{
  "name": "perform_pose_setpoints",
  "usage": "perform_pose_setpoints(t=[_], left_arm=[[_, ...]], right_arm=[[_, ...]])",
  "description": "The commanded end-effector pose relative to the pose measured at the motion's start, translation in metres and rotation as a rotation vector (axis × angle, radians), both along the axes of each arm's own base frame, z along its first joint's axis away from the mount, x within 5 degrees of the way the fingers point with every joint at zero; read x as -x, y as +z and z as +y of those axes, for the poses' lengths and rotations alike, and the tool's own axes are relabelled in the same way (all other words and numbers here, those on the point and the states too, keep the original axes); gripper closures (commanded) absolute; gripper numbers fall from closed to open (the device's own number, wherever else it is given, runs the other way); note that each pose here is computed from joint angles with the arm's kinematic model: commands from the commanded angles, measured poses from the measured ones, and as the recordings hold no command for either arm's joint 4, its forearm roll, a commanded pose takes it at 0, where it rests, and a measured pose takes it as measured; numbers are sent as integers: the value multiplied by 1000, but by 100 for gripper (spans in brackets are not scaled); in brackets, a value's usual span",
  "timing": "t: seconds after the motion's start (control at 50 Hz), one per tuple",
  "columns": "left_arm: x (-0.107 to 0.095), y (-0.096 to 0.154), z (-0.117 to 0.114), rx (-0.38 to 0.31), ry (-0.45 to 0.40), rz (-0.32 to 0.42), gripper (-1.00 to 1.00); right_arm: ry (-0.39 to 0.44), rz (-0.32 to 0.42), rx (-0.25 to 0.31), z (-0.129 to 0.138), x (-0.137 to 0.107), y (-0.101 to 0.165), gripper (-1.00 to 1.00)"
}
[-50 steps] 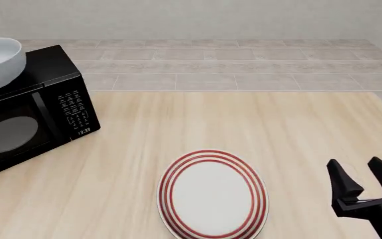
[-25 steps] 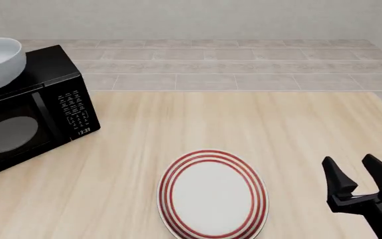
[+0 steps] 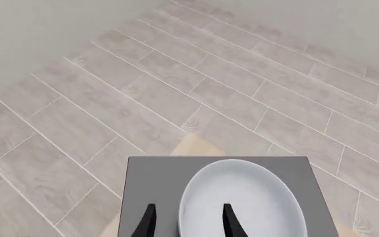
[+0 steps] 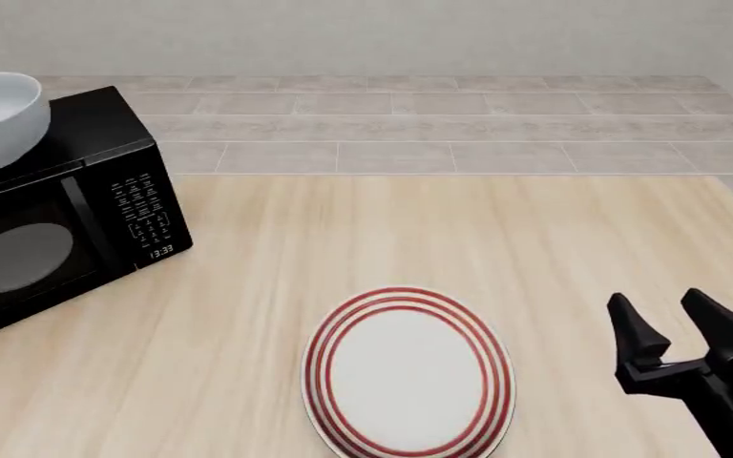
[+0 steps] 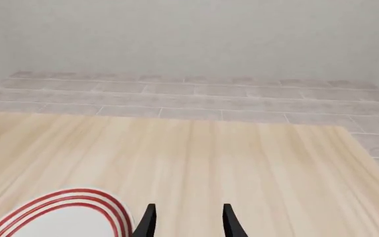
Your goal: Pick up the white bowl and put it on the plate.
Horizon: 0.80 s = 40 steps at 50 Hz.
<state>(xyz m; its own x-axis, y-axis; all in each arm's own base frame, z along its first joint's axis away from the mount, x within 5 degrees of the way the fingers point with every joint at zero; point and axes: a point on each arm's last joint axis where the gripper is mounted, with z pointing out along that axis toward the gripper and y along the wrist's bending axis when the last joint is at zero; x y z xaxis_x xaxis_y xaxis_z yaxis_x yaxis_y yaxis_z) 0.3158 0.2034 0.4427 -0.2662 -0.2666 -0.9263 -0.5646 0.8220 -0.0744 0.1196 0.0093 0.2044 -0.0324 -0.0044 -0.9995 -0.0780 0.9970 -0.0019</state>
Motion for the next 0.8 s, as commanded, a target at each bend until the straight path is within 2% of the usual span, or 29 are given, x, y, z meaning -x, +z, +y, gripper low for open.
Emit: perform_pose_setpoints(t=[0.02,0.1,0.36,0.38,0.42,0.46,0.54,0.62,0.66,0.7,0.8], left_arm=[[-24,-29,3,17,-32,47,-100],[-31,-34,1,19,-45,58,-100],[-34,-43,6,23,-40,70,-100],[-34,-56,7,23,-39,73,-100],[-35,-52,9,27,-36,73,-100],[-35,-71,11,30,-32,82,-100],[-37,-54,13,31,-31,85,-100],[-39,-59,16,39,-25,92,-100],[-39,-72,16,40,-27,96,-100],[-41,-64,17,41,-27,98,-100],[-43,-66,18,45,-26,104,-100]], right_arm=[[-1,3,-5,0,-2,-1,-100],[-1,6,-3,0,-4,-2,-100],[1,4,-4,0,-2,-1,-100],[1,3,-3,0,-2,-1,-100],[1,3,-4,0,-1,-1,-100],[1,4,-2,0,-1,-1,-100],[2,6,-3,0,-2,-1,-100],[2,5,-2,0,-2,-1,-100],[1,5,-3,0,-1,-1,-100],[1,6,-3,0,-1,-1,-100],[1,6,-1,0,-2,-1,-100]])
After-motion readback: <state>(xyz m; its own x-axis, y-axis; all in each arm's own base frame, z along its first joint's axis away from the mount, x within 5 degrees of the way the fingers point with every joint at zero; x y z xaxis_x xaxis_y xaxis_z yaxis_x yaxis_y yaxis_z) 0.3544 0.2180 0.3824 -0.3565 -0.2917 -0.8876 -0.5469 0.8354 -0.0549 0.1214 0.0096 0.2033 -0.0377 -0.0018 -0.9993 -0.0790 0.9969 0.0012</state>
